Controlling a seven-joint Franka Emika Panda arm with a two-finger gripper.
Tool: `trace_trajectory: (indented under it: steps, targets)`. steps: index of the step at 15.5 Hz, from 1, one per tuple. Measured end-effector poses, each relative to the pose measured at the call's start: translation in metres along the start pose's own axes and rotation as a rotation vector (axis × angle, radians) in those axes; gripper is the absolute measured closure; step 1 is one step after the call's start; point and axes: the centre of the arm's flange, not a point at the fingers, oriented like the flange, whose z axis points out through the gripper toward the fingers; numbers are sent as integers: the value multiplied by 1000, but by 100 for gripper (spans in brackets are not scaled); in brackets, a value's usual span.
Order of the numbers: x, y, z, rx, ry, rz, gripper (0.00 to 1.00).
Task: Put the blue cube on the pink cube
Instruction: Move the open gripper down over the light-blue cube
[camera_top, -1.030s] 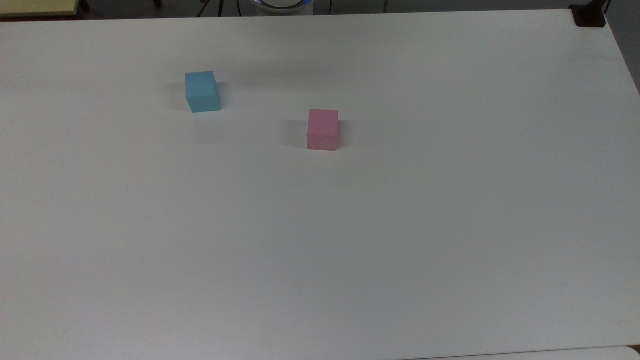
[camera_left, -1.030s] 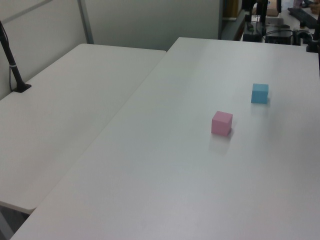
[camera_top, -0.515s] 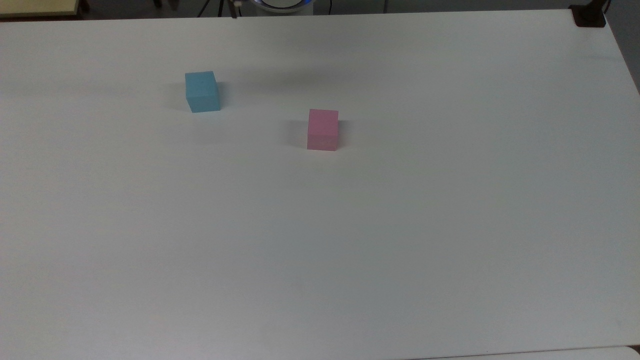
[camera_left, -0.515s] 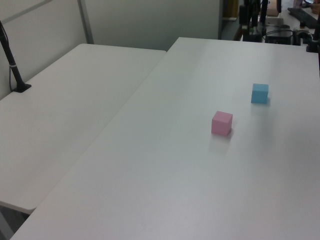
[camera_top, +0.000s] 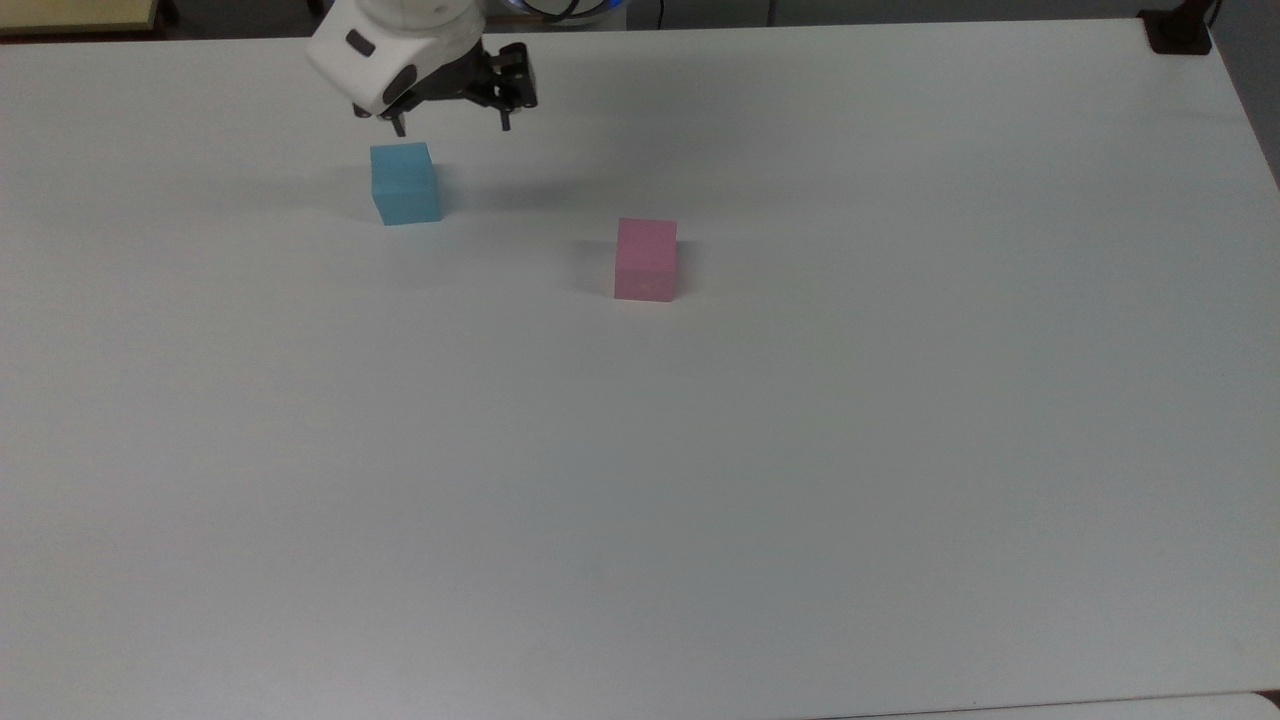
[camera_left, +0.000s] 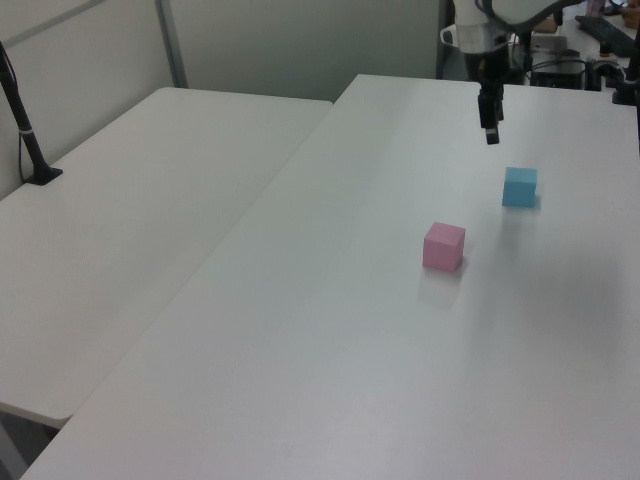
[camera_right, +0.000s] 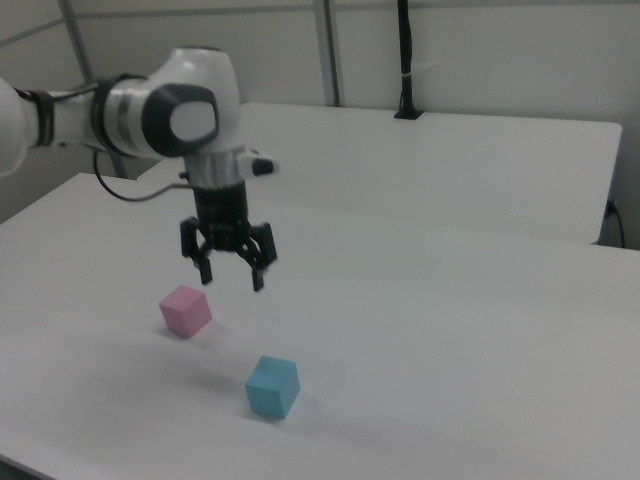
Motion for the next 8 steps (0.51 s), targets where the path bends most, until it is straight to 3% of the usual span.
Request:
trace_trajectory:
  steps: [8]
  targets:
    - [-17,61,93,-124,-29,-16,0]
